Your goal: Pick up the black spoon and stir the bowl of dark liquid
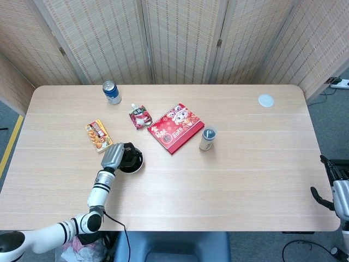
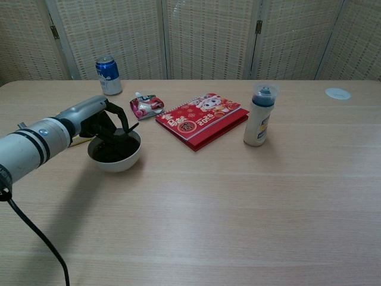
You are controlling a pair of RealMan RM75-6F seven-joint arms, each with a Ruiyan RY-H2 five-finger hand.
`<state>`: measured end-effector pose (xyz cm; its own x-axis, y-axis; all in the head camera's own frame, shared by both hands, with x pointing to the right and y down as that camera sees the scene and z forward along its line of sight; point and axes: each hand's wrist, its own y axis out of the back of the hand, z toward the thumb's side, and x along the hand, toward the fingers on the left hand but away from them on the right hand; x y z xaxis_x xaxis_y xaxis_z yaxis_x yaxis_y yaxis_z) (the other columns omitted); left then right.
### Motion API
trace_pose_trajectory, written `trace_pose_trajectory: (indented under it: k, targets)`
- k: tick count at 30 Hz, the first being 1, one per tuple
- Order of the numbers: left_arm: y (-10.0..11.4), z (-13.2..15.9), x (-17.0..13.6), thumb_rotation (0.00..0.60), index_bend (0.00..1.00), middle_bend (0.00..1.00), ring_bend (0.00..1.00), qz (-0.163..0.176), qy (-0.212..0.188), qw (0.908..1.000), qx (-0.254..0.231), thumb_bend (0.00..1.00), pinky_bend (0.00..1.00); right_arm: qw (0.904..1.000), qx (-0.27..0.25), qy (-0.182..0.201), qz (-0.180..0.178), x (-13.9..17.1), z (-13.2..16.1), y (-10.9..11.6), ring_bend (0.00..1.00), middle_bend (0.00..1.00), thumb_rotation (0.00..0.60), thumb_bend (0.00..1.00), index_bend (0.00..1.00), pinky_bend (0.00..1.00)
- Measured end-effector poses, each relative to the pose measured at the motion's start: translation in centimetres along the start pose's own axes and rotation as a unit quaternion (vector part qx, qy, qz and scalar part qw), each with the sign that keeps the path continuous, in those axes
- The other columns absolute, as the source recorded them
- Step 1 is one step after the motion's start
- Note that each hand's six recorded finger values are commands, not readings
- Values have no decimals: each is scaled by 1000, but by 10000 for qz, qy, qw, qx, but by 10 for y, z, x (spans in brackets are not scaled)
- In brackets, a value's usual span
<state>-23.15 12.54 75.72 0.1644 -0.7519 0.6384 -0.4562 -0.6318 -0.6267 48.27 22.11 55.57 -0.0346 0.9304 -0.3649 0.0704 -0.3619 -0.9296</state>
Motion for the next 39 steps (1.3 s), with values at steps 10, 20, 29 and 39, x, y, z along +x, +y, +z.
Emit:
trace_pose_trajectory:
  k: [10,20,29,39]
  targets:
    - [-11,5,-13,600,666,1000,990,-247,-129,9996,107,475,1000,10000,-2,-18,0,1,-2,0,348,200,600,239,0,275]
    - [-14,14,5,600,666,1000,990,-231,-94,9996,128,475,1000,10000,-1,-66,-20,4,-5,2,348,200,600,238,0,275]
    - [0,3,6,600,668,1000,990,-136,45,9999,77,476,1000,10000,1,-80,4,3,-7,1,348,200,600,238,0,275]
    - [-8,5,-9,600,668,1000,990,-383,-89,9991,163,475,1000,10000,-5,-70,-1,4,-7,1,349,200,600,238,0,275]
